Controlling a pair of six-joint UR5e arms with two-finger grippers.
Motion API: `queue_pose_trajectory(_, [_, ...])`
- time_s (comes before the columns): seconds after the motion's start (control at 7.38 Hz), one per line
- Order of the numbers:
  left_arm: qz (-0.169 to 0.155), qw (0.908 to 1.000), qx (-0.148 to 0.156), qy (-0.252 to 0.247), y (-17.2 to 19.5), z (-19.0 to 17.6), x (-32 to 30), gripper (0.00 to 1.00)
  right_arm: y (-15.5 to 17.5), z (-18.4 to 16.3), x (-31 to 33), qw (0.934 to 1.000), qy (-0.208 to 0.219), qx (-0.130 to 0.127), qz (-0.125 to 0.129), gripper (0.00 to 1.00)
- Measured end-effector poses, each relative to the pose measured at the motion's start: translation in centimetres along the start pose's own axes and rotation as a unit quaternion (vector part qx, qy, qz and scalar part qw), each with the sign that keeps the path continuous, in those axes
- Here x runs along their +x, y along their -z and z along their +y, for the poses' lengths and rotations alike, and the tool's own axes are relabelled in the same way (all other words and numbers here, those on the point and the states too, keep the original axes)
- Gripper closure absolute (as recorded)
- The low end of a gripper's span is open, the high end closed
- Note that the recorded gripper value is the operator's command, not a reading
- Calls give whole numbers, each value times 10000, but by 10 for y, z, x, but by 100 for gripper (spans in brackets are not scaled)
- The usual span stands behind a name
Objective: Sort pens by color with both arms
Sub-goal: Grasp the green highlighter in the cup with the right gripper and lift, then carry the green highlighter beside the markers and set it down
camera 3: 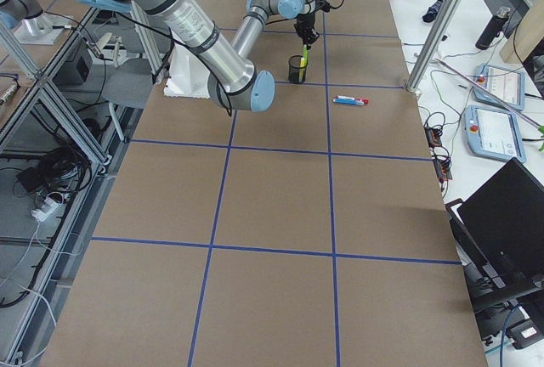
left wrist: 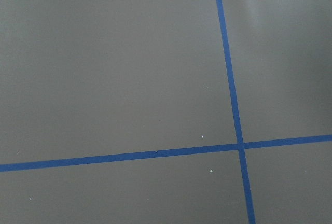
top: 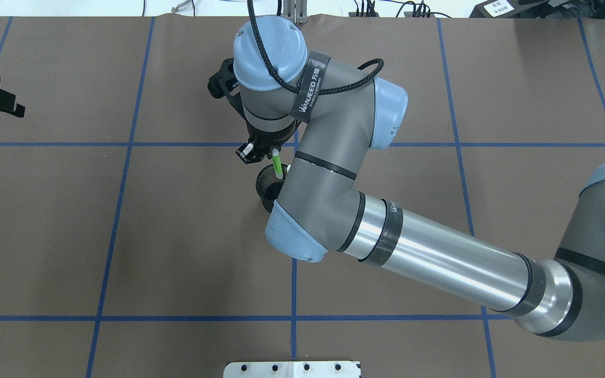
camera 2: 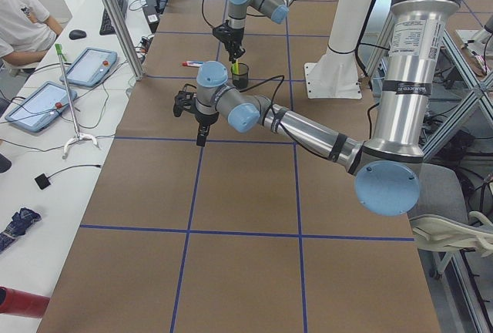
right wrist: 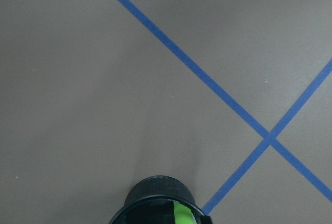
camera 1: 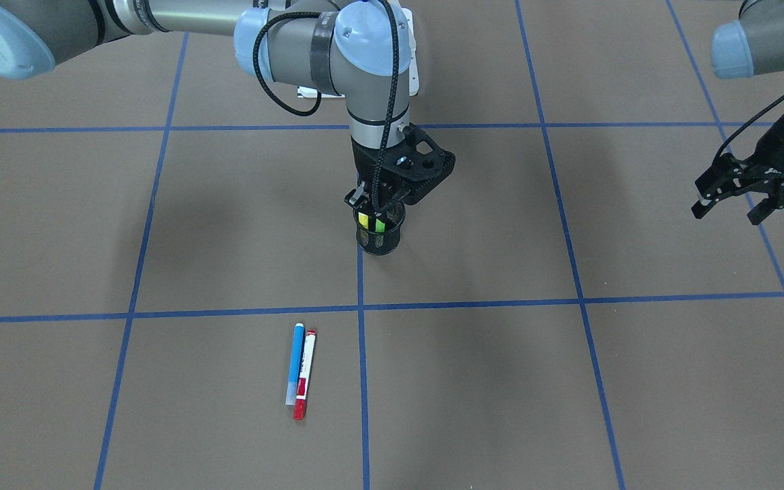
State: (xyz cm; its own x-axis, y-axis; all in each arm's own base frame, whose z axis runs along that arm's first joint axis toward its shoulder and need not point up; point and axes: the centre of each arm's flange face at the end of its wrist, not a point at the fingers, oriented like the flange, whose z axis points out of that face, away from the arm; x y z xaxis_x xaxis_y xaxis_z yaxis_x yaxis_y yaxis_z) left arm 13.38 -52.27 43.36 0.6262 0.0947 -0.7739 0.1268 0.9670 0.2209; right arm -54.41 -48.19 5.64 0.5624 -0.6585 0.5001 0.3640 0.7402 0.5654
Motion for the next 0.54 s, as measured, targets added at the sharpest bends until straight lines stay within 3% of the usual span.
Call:
queue_pose_trajectory(0.27, [3,10000,0,-1,0,0,0,1,52,-11,7,9998,-158,102,-87,100])
queue_pose_trajectory(0.54, [10,10000,8,-9,0,-1,2,1,80,-22,25,9969,-610,489,46,100])
